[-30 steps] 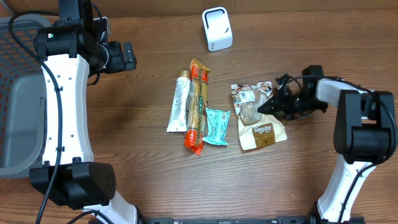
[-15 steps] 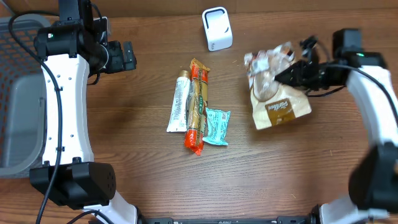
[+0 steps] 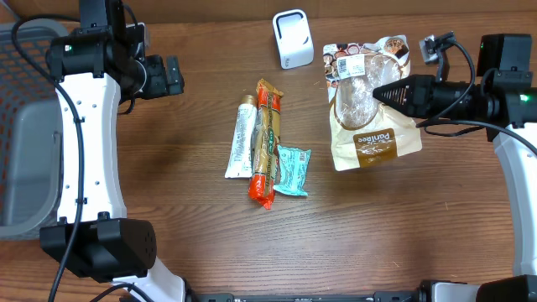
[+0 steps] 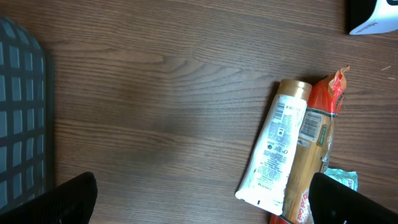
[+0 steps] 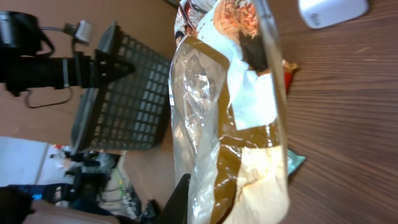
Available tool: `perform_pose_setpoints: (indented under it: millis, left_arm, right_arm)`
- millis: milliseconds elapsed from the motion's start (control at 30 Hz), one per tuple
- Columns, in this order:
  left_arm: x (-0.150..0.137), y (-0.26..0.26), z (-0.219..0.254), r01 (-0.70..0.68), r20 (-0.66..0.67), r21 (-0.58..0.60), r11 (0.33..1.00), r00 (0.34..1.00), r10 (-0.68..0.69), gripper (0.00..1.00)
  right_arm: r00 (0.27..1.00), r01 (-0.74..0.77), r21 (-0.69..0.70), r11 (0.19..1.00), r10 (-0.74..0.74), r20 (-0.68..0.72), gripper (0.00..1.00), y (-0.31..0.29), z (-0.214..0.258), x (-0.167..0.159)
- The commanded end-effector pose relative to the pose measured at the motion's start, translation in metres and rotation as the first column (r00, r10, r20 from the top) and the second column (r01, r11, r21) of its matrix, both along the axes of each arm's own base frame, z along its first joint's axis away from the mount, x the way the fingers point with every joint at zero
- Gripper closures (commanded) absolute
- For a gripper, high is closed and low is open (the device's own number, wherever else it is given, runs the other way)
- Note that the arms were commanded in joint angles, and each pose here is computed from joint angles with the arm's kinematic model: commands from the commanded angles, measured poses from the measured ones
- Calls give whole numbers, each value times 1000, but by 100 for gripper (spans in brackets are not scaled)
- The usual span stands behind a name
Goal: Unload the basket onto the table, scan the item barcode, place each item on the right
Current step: 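Regrasp the pouch top with the right gripper and lift it, then hold the pouch in front of the white scanner with right gripper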
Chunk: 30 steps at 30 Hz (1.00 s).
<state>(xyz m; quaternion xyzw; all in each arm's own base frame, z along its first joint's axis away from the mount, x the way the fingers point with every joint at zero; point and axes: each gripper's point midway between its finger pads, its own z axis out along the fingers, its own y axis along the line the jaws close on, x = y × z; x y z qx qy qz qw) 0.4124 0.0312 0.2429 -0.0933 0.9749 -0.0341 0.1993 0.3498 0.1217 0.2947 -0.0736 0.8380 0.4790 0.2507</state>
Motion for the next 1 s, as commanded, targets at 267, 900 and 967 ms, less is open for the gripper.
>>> perform_pose_setpoints:
  millis: [267,900,967]
  left_arm:
    - [1,-3,5,21,17,8,1000,1000,-21,0]
    - [1,-3,5,21,17,8,1000,1000,-21,0]
    - [1,-3,5,21,17,8,1000,1000,-21,0]
  right_arm:
    - [970,225,-287,931,-185,160,96,13,37,30]
    - [787,589,-766,258,31,616,96,33,-51,195]
    - [770,600,-759,251,75,634,96,39,-57,208]
